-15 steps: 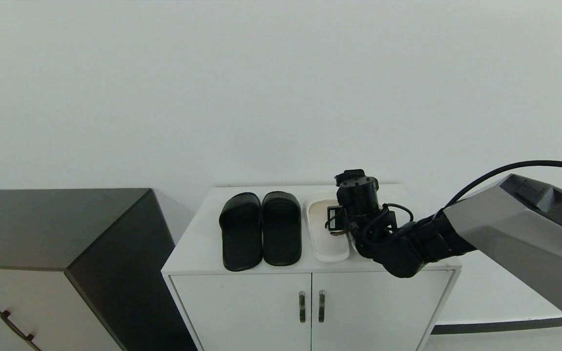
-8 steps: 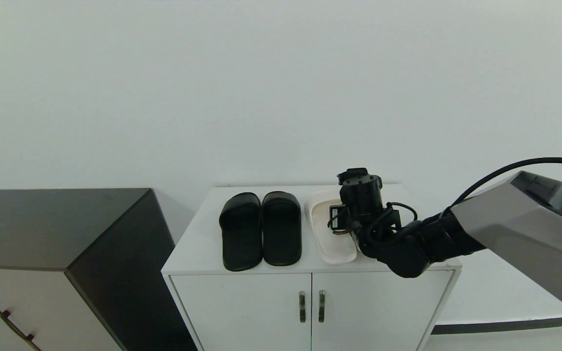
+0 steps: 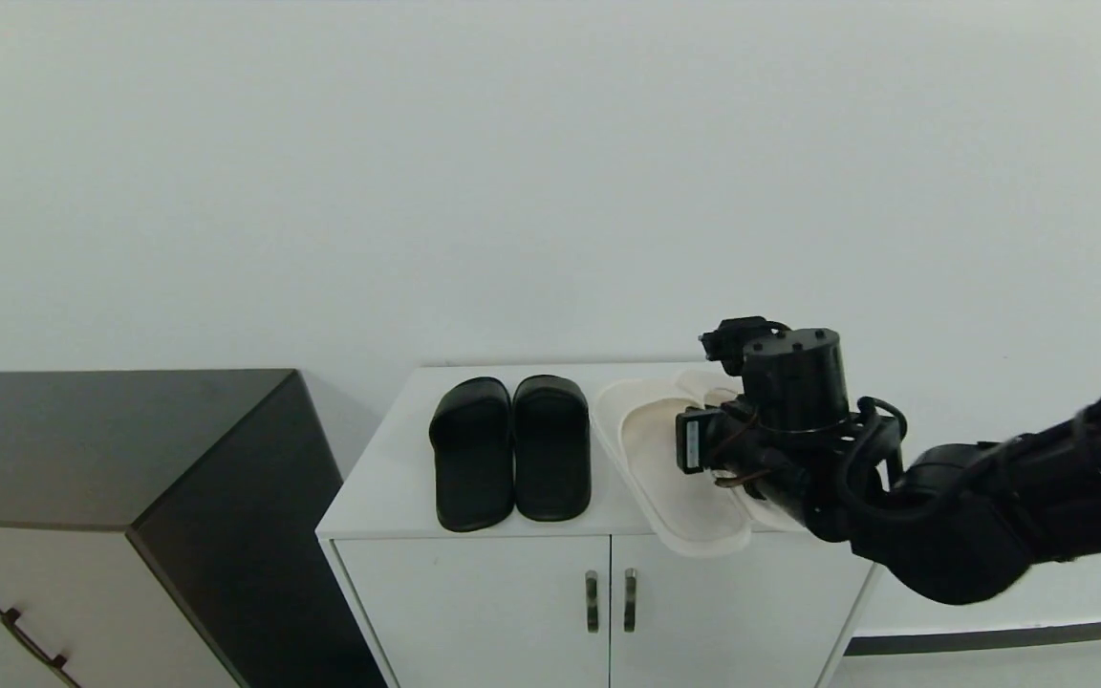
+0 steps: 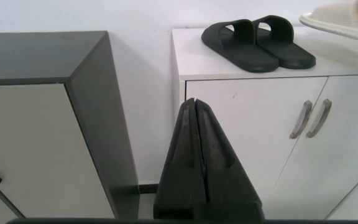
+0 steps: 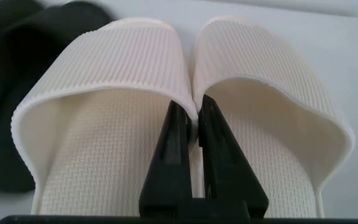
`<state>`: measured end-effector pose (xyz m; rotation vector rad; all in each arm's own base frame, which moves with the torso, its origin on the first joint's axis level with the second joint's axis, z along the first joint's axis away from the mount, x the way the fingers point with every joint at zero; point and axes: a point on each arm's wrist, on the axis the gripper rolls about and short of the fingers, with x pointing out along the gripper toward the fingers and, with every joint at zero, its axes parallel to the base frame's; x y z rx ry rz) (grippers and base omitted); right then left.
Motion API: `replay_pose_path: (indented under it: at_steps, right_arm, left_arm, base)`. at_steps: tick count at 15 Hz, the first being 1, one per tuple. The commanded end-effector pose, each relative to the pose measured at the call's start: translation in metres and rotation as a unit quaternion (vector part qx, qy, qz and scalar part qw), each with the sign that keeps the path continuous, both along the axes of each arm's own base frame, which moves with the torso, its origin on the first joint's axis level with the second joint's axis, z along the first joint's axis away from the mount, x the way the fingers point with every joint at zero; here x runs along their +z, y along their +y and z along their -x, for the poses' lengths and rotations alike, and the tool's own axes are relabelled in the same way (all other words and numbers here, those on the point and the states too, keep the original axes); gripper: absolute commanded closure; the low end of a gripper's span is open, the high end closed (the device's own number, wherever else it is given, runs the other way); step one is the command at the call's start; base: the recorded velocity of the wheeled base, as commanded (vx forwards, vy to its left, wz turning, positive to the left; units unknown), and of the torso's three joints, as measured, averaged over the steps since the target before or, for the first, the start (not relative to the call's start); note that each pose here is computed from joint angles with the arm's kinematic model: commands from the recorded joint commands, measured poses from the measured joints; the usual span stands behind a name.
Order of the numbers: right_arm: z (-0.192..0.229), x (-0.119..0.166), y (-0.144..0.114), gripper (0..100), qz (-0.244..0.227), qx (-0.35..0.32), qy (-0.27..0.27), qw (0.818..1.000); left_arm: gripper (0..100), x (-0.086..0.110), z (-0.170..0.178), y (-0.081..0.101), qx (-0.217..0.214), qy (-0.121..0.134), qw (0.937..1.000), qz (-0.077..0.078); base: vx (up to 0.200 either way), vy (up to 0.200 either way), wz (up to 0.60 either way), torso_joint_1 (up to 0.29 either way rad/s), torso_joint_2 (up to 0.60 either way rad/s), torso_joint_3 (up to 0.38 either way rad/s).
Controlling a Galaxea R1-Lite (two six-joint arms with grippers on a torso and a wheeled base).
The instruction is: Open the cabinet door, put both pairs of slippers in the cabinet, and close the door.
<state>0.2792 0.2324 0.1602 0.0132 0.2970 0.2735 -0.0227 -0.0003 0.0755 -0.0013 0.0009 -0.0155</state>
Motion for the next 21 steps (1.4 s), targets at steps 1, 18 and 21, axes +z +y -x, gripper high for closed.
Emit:
replay_pose_path:
  at_steps: [1,18,21]
  right_arm:
    - [0.05,0.026,-0.017,100,-0.025,0.071,-0.008,0.997]
    - [0.139,0.019,-0.057,100,-0.024,0.255,0.028,0.966]
    - [0.138,0.017,-0.059,100,-0.022,0.251,0.03,0.967]
  left_arm:
    - [100,0.0,0.0,0.0,0.0,0.0,1.0,0.0]
    - [100,0.0,0.0,0.0,-0.005,0.0,1.0,0.0]
    - [100,0.0,0.0,0.0,-0.005,0.0,1.0,0.0]
  base:
    - [0.0,0.0,0.0,0.0,0.0,0.0]
    - [-0.071,0.0,0.0,0.001,0.0,0.0]
    - [0.0,0.0,0.0,0.0,0.0,0.0]
